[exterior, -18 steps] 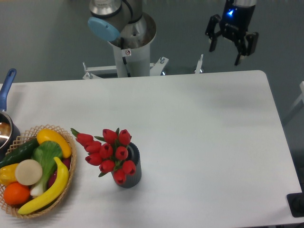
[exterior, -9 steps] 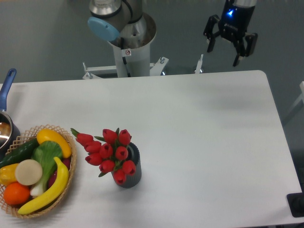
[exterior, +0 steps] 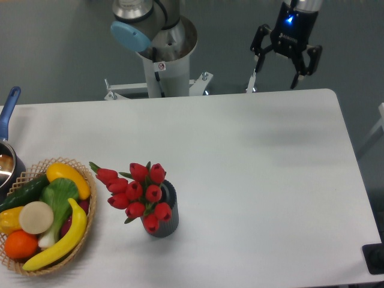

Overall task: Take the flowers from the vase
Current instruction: 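Move the open gripper down toward the red tulips in the vase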

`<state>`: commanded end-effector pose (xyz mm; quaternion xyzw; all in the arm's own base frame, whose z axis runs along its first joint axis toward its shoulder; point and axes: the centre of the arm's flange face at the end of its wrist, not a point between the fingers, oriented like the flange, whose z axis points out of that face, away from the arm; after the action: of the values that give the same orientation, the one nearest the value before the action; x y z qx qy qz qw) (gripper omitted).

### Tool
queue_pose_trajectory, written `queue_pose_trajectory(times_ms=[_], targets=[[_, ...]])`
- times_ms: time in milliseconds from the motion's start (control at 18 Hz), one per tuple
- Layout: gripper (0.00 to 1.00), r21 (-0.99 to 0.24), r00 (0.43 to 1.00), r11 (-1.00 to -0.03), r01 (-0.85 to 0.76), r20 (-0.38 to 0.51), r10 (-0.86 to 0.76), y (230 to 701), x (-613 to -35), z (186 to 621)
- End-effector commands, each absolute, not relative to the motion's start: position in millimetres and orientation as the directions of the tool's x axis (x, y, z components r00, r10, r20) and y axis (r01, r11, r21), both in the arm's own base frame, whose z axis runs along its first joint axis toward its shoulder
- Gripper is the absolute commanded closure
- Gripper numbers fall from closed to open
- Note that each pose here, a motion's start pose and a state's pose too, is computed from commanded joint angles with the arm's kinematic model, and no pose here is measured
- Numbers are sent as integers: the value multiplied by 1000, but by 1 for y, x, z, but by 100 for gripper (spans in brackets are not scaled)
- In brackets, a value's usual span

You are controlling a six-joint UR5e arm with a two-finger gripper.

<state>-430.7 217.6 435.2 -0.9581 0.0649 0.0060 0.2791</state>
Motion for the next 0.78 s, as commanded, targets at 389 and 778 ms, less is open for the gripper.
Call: queue_pose_trajectory(times_ms=[389, 778], targets=[[0, -598, 994, -797, -88, -4, -107, 240, -409, 413], [0, -699, 976, -687, -201, -80, -204, 289, -374, 401]])
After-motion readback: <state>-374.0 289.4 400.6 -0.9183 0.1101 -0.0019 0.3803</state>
